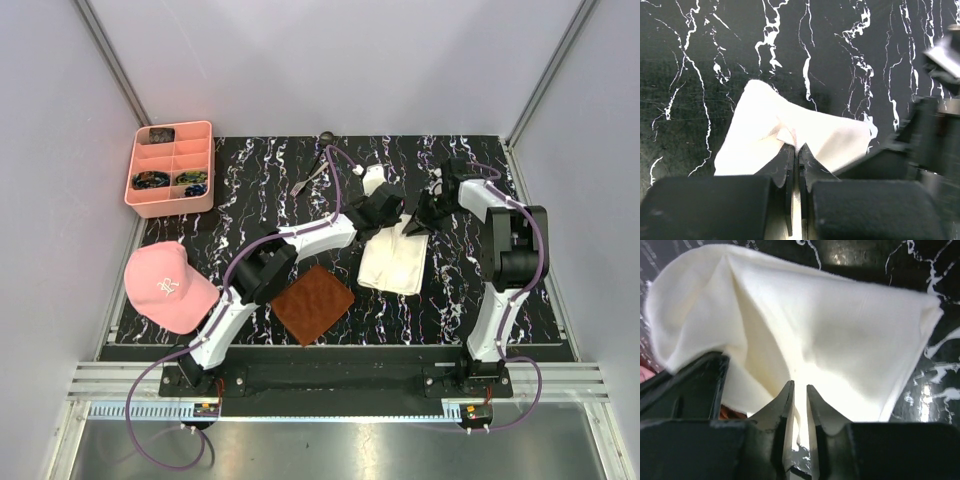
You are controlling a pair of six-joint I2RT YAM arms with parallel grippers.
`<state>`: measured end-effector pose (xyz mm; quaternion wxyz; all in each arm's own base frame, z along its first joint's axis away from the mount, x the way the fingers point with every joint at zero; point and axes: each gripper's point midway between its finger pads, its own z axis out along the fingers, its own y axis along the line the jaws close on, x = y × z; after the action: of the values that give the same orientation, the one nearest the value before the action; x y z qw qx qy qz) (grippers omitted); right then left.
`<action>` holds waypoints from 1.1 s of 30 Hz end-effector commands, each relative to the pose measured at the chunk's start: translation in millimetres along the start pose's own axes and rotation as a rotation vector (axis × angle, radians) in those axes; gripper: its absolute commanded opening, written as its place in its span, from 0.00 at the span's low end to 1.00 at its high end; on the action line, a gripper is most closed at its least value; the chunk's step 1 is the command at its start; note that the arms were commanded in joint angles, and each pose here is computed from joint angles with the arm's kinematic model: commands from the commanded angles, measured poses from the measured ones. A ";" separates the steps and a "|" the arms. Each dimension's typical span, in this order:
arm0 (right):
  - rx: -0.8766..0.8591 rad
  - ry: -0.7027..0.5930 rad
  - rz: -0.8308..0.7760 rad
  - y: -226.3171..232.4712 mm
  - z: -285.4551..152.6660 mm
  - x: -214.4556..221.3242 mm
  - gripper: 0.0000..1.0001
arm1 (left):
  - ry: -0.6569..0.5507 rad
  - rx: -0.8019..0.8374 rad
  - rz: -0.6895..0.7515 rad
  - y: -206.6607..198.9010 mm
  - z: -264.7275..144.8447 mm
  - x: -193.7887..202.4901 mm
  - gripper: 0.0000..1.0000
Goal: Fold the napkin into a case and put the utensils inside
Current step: Fold the lower triangle-folded napkin at the center of the board.
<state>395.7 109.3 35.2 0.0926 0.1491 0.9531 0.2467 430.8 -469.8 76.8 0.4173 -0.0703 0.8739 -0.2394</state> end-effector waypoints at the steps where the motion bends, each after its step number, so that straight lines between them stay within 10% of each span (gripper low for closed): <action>1: -0.079 -0.034 -0.047 19.0 -21.8 4.2 0.26 | -0.040 0.059 -0.023 -17.9 3.4 -10.7 0.00; 33: -0.215 0.010 -0.122 43.1 -4.5 9.8 0.49 | -0.034 0.059 0.027 -20.3 1.8 -12.9 0.00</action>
<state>371.6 136.3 53.4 0.0941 0.1018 0.9377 0.3187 436.4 -475.4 70.8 0.4174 -0.0625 0.8737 -0.2418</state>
